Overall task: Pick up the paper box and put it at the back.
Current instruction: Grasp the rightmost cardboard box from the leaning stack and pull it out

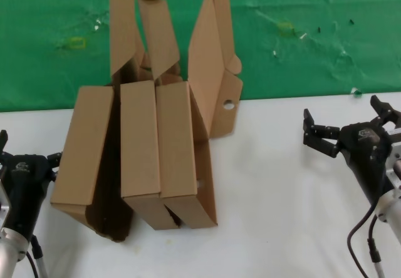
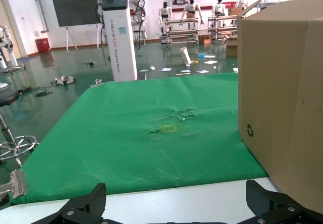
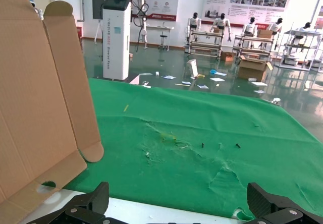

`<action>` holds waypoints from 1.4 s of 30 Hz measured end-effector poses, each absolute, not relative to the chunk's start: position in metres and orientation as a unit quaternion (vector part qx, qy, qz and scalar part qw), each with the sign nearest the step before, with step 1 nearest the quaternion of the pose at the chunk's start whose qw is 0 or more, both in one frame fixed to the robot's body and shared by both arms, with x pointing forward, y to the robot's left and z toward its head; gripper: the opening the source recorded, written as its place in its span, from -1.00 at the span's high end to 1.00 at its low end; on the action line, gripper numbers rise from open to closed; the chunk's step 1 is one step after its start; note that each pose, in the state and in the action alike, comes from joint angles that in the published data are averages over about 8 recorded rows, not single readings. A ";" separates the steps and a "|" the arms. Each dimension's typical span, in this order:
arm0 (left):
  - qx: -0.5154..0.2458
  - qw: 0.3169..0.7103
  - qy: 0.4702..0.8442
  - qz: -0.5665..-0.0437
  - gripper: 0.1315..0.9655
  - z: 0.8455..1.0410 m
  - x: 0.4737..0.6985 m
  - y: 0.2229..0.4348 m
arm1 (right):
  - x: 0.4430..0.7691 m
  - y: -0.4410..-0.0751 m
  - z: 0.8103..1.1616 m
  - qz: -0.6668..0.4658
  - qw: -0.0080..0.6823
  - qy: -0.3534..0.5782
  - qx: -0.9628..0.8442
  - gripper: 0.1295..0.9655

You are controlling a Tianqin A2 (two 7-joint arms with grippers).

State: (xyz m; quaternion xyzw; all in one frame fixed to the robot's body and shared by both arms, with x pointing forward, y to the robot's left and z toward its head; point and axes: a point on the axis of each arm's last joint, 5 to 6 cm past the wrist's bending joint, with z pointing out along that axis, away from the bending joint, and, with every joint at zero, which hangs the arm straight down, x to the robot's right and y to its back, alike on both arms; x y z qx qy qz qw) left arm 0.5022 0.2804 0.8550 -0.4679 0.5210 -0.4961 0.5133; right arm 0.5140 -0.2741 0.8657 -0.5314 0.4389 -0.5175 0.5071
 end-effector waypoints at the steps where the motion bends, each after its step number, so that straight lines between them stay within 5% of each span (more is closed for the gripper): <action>1: -0.468 0.513 0.521 -0.496 -1.00 0.855 0.502 0.280 | 0.514 -0.274 0.866 -0.517 0.507 0.439 -0.531 -1.00; 24: -0.468 0.513 0.521 -0.496 -1.00 0.855 0.502 0.280 | 0.509 -0.276 0.876 -0.535 0.500 0.409 -0.545 -1.00; 34: -0.468 0.513 0.521 -0.496 -0.86 0.855 0.502 0.280 | 0.472 -0.274 0.902 -0.533 0.519 0.231 -0.627 -1.00; 42: -0.468 0.513 0.521 -0.496 -0.55 0.855 0.502 0.280 | 0.442 -0.281 0.912 -0.492 0.542 0.047 -0.679 -1.00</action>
